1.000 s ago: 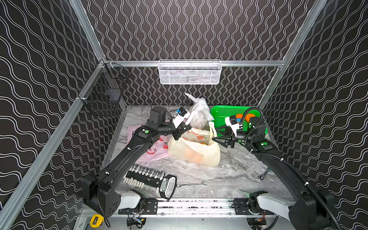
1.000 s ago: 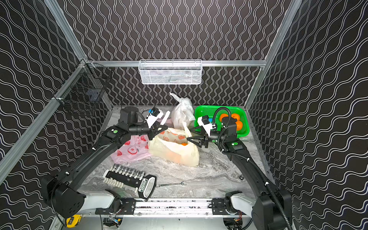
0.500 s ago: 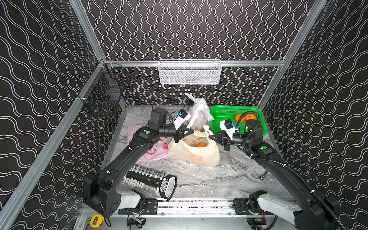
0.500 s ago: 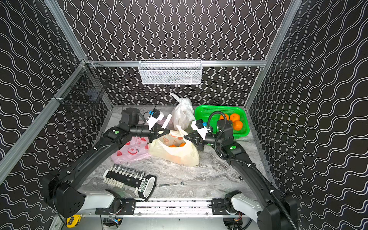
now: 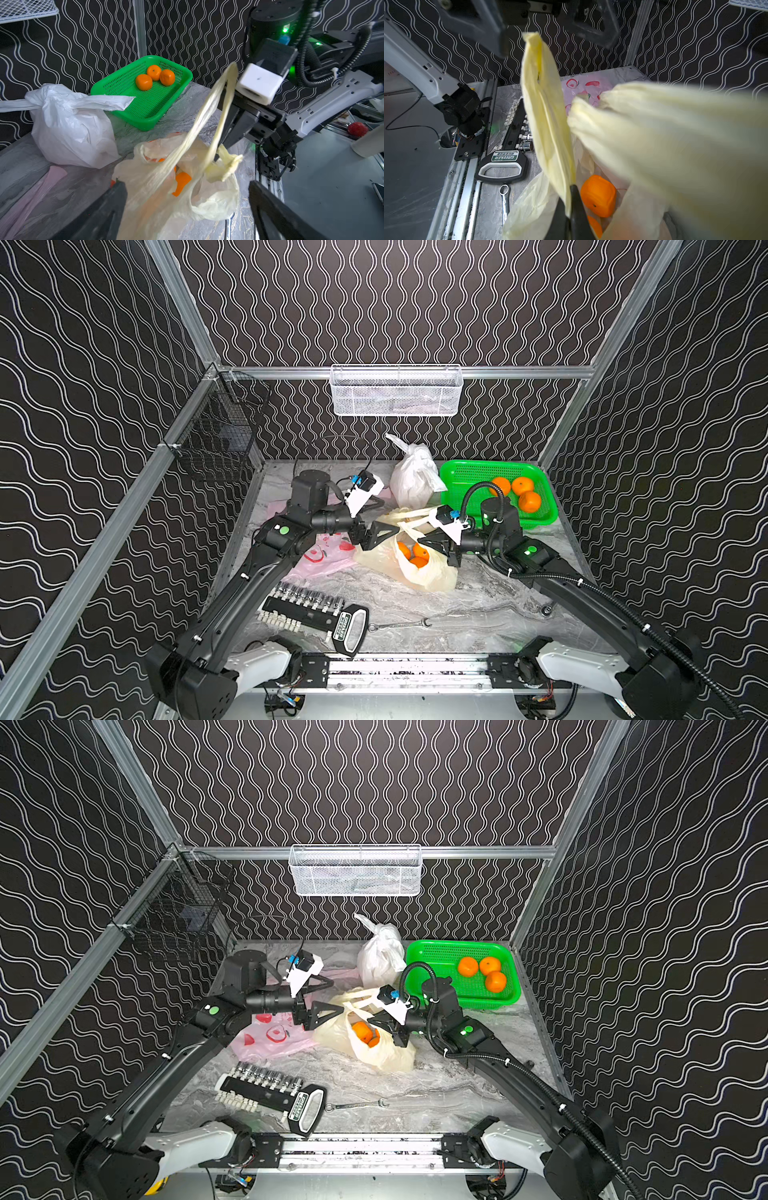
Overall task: Place the oranges into plastic bags & tie knots
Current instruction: Tie the plastic bag at the center of the board.
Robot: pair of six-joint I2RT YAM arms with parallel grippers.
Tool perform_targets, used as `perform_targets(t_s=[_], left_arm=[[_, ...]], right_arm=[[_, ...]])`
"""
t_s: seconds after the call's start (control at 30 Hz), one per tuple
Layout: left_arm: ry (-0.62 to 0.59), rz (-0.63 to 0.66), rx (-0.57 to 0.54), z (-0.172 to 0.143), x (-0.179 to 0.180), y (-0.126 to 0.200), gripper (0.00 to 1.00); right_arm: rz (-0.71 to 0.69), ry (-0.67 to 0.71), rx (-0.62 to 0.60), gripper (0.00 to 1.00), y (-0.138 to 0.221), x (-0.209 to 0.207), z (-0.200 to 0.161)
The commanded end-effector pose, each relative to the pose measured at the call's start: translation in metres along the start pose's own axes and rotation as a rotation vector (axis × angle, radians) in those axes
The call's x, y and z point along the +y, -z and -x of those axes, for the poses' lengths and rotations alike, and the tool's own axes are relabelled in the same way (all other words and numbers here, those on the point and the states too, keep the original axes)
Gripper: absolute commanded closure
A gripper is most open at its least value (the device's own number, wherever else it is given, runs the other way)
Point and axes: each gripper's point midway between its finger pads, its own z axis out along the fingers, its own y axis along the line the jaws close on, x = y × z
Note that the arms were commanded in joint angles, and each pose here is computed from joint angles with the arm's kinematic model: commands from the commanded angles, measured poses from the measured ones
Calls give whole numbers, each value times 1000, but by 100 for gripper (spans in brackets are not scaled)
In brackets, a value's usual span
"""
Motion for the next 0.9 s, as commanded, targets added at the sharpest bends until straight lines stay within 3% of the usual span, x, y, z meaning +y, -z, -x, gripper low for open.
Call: perform_targets(t_s=[0.0,0.2,0.33,0.4,0.57,0.87], left_arm=[[12,-122,5,-6,-21,0,7],[38,-166,6,1,-19,-9,7],[36,-194,25,0,-19,-16,31],[40,-214,32,-2,-21,-18,38],[38,-233,54,-9,-25,-21,41],[28,-234,48,-6,-21,-24,99]], right_arm=[[-3,26,24,100,-1,2,-4],[11,25,38,100,-4,8,-7],[2,25,30,100,-3,8,-5],[1,25,31,100,-3,8,-4],[-4,24,23,100,-2,7,-1],[-27,18,24,100,1,6,1]])
